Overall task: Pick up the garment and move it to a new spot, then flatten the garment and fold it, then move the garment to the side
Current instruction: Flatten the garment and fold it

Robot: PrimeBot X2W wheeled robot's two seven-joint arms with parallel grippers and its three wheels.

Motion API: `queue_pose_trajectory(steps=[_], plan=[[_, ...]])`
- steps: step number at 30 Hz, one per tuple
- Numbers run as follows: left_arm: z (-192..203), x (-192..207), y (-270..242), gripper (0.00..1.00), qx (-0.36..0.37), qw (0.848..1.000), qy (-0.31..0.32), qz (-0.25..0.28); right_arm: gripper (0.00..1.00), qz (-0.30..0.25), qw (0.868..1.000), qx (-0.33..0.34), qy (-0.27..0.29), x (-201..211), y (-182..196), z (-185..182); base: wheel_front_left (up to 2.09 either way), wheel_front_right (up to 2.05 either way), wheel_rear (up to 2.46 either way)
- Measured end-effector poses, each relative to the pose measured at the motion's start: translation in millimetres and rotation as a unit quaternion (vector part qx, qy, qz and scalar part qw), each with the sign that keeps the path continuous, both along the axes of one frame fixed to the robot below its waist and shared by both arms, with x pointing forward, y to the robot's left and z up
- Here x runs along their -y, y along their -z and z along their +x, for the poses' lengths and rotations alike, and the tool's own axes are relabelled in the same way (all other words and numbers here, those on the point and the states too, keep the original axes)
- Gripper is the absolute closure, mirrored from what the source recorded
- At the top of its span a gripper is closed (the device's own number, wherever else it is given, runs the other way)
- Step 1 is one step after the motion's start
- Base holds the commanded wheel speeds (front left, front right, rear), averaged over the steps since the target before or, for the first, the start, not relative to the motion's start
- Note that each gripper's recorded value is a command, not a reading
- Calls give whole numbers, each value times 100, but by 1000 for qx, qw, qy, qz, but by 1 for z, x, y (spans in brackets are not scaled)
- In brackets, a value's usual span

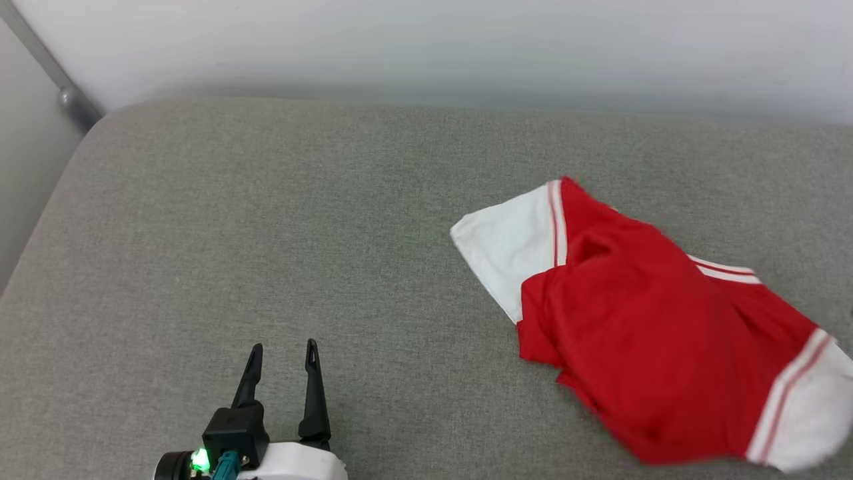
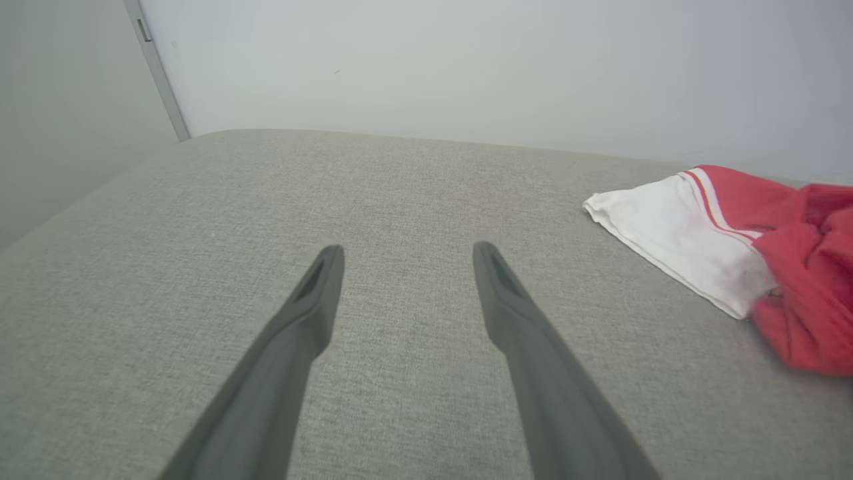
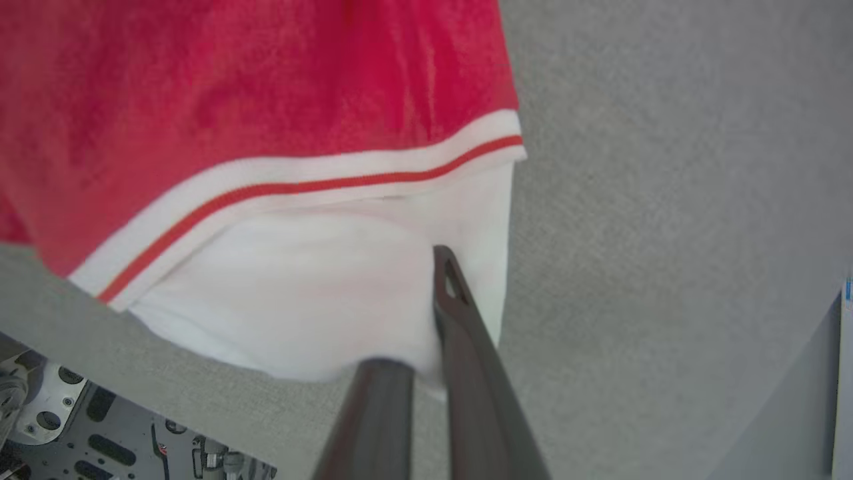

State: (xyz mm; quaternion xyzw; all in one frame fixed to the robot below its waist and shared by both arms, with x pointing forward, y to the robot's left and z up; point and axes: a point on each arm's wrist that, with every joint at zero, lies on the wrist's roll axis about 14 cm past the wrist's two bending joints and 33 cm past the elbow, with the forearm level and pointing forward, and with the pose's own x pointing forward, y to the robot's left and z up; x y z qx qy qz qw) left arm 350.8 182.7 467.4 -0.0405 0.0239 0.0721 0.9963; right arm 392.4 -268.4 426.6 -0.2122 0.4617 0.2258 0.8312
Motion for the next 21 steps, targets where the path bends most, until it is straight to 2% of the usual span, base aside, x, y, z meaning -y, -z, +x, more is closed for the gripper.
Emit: queue_pose_trajectory(steps=[4,7,8,9,10,11,15,19,21], plan=[[0,-1,3,0,-6,1000,-1,1,100,-19,997,-49,56,32,35,-25,0,0,0],[0,-4,5,0,-8,1000,-4,1,100,-12,995,-66,78,35,53,-36,0,0,0],[0,-5,5,0,-8,1000,-6,2,96,-5,994,-62,85,34,55,-37,0,0,0],[-1,-6,4,0,-7,1000,-6,3,51,3,995,-50,91,34,54,-34,0,0,0],[-1,-6,3,0,-5,1000,-6,4,0,9,995,-38,95,34,52,-31,0,0,0],[-4,-7,2,0,-4,1000,-7,5,0,23,995,5,96,34,42,-23,0,0,0],[-9,-6,-2,0,3,1000,-4,6,0,15,991,84,100,55,8,-8,0,0,0],[-11,-1,-7,0,12,1000,10,12,0,45,975,178,128,70,-39,10,0,0,0],[-9,2,-10,0,18,999,19,18,0,53,960,240,132,81,-72,20,0,0,0]])
